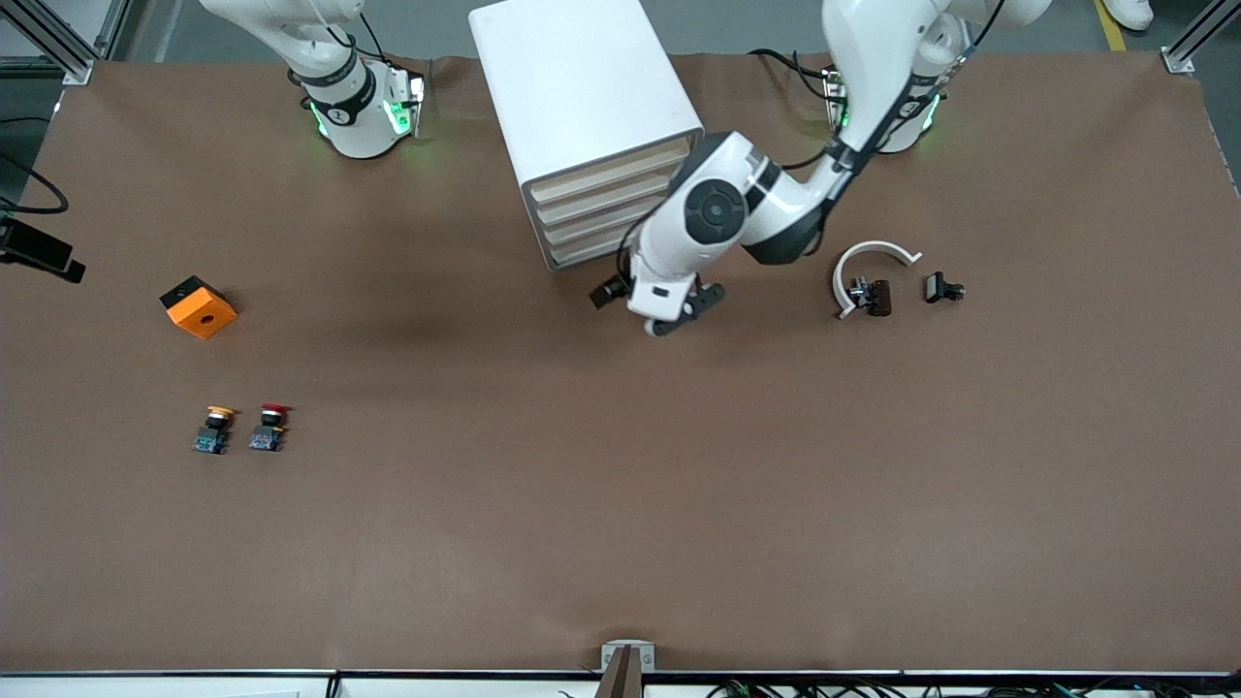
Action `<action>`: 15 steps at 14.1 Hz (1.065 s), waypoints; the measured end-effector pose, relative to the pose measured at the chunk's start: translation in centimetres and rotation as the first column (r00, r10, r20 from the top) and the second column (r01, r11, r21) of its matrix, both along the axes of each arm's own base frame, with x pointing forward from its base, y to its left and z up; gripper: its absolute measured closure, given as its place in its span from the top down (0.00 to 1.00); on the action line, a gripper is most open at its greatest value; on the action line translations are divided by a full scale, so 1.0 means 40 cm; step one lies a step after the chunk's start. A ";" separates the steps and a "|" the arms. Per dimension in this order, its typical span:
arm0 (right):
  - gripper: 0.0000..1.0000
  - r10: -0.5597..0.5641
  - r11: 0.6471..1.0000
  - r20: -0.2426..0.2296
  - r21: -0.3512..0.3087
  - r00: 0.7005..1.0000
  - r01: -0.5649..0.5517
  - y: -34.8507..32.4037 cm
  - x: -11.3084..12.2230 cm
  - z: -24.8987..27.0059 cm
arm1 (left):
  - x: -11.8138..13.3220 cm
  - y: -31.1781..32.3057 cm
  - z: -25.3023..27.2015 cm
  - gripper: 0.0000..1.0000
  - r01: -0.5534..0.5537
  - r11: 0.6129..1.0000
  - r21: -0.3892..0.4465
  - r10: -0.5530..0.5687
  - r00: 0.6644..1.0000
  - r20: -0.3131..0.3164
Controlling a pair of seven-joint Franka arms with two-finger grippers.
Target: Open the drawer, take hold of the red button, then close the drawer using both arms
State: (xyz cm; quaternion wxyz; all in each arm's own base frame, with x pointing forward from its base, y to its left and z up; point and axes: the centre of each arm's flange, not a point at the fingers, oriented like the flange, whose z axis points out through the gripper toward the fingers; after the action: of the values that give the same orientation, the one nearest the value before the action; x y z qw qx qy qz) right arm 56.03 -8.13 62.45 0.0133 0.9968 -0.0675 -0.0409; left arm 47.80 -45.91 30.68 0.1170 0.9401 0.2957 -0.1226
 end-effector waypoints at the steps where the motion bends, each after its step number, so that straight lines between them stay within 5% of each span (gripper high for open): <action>1: 1.00 0.006 1.000 -0.015 0.002 1.000 -0.006 0.009 -0.002 -0.004 | 0.045 0.045 0.022 1.00 -0.016 1.000 0.010 0.016 0.999 0.034; 5: 1.00 0.003 1.000 0.001 0.002 1.000 -0.003 0.007 -0.022 0.030 | 0.209 0.246 0.124 1.00 -0.052 0.999 0.018 0.048 0.986 0.161; 9: 1.00 0.037 0.999 0.017 0.005 0.999 -0.037 0.002 -0.059 0.073 | 0.329 0.489 0.203 1.00 0.040 0.999 0.028 -0.046 0.963 0.267; 15: 1.00 0.063 0.998 0.005 0.014 0.998 -0.063 -0.016 -0.098 0.071 | 0.371 0.860 0.294 1.00 0.353 0.929 0.110 -0.370 0.891 0.263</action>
State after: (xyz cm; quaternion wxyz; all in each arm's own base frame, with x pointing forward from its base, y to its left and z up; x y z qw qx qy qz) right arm 52.11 -8.75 65.27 0.0071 0.9986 -0.0358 -0.0385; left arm 62.63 -11.52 42.45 0.1049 0.9895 0.0998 0.0005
